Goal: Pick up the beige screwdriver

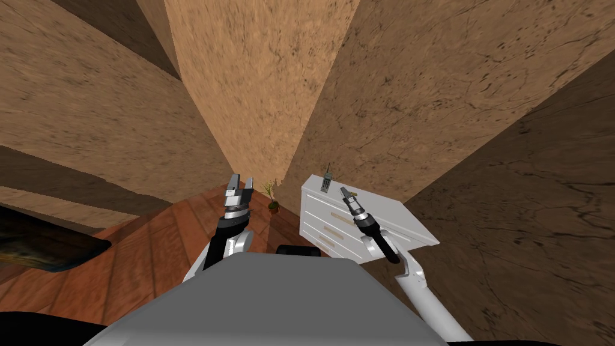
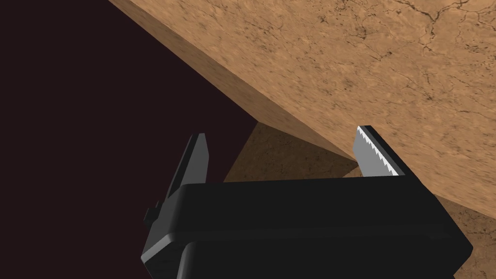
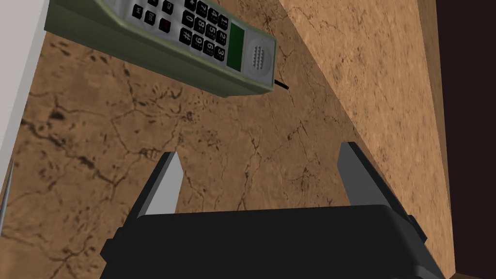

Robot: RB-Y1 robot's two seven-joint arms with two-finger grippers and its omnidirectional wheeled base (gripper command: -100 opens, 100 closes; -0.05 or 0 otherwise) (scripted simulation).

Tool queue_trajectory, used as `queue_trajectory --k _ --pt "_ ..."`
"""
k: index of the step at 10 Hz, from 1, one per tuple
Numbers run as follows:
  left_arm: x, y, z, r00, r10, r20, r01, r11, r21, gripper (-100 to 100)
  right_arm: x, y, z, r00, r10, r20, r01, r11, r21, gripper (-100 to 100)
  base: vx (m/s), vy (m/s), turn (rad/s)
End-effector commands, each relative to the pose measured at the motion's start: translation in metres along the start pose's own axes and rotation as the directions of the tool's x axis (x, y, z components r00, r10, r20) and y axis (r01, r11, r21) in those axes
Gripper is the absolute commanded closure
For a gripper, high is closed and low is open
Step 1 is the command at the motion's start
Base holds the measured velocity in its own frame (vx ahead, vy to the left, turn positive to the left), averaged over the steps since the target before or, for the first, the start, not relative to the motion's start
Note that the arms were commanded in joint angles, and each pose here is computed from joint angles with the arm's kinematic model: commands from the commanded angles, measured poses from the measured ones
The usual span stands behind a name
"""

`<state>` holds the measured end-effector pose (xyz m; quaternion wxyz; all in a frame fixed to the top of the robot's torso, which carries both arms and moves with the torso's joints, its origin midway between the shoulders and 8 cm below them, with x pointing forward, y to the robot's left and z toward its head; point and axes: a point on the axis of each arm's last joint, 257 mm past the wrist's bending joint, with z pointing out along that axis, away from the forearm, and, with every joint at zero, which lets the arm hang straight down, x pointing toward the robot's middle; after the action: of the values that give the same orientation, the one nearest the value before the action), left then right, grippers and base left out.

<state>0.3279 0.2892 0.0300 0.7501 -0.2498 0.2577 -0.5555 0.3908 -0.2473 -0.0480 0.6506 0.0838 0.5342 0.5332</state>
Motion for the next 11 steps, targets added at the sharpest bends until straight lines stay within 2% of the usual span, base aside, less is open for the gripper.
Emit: queue_trajectory --k 1,3,5,8,9,11 --pt "0.000 0.000 0.000 1.000 0.000 0.000 0.000 1.000 0.000 0 0.005 -0.006 -0.001 0.997 -0.042 -0.057 0.042 0.999 -0.003 -100 -0.006 0.017 0.016" --pt "0.000 0.000 0.000 1.000 0.000 0.000 0.000 1.000 0.000 0 0.006 -0.007 -0.002 0.994 -0.065 -0.092 0.065 0.998 -0.004 -100 -0.006 0.013 0.004" --pt "0.000 0.000 0.000 1.000 0.000 0.000 0.000 1.000 0.000 0 0.009 -0.013 -0.005 0.980 -0.116 -0.161 0.116 0.993 -0.010 -100 -0.009 0.015 0.015" --pt "0.000 0.000 0.000 1.000 0.000 0.000 0.000 1.000 0.000 0 0.010 -0.020 -0.009 0.955 -0.175 -0.240 0.175 0.984 -0.020 -100 -0.007 0.015 0.010" --pt "0.000 0.000 0.000 1.000 0.000 0.000 0.000 1.000 0.000 0 0.011 -0.028 -0.013 0.937 -0.208 -0.280 0.209 0.978 -0.026 -100 -0.008 0.015 0.028" --pt "0.000 0.000 0.000 1.000 0.000 0.000 0.000 1.000 0.000 0 0.010 -0.028 -0.014 0.921 -0.230 -0.313 0.232 0.972 -0.032 -100 -0.005 0.011 0.005"
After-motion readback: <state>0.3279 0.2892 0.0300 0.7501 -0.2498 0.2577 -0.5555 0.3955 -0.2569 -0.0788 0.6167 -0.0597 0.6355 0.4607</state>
